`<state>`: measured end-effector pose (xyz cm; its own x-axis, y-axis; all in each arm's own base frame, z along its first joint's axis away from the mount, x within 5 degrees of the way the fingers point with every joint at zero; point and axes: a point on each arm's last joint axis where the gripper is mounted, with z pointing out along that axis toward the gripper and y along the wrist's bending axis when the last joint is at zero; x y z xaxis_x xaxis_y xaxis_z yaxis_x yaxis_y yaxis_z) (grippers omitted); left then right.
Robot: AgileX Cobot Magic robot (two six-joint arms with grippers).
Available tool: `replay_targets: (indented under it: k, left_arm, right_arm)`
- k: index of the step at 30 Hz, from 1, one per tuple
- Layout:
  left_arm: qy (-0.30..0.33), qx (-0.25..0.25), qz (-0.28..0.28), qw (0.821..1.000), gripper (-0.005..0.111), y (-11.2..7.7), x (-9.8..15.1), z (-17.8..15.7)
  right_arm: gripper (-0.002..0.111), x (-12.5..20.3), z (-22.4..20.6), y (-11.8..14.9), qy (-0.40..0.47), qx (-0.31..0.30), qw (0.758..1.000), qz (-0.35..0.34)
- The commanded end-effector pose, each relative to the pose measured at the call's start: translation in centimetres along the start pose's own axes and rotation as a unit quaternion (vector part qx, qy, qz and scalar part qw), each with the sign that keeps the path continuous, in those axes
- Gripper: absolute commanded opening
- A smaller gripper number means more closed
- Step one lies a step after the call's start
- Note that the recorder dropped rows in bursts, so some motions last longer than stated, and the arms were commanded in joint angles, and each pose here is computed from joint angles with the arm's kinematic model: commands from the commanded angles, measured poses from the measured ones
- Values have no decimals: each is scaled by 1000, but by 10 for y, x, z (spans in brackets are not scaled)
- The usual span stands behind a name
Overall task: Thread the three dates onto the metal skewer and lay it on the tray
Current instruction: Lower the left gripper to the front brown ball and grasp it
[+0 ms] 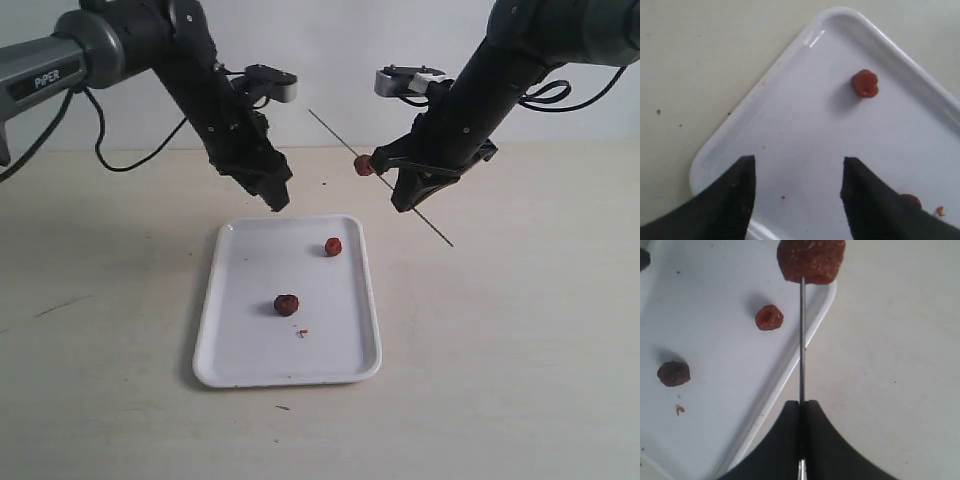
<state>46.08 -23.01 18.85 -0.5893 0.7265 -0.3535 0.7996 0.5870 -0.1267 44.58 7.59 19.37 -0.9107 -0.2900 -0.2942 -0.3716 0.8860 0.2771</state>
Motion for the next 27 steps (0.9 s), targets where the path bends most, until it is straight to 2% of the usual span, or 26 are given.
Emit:
replay_targets:
  k: [1,4,8,12,13,16,19,22,27]
  left_arm:
    - [5,1,37,999,52,-28,-9,-4]
    - [18,11,51,998,52,-37,-3,-4]
    - [40,41,83,995,52,-46,14,-3]
    - [50,74,127,988,52,-60,24,0]
    - [64,78,144,984,52,-68,28,5]
    - [99,65,177,977,52,-84,31,14]
    - [148,42,227,962,52,-107,35,28]
    - [161,8,244,956,52,-108,38,35]
    - [127,-18,245,961,52,-105,32,40]
  right_arm:
    - [0,7,-7,-19,-11,-8,1000,4]
    - [0,17,-4,-32,-23,-43,999,18]
    - [0,30,8,-32,-40,-107,993,-3]
    - [0,33,11,-31,-35,-111,993,-5]
    - [0,34,10,-30,-30,-116,993,-5]
    - [0,33,10,-28,-34,-131,991,1]
    - [0,33,9,-24,-37,-150,988,-8]
    - [0,33,8,-24,-39,-152,988,-9]
    - [0,32,8,-24,-44,-155,987,-14]
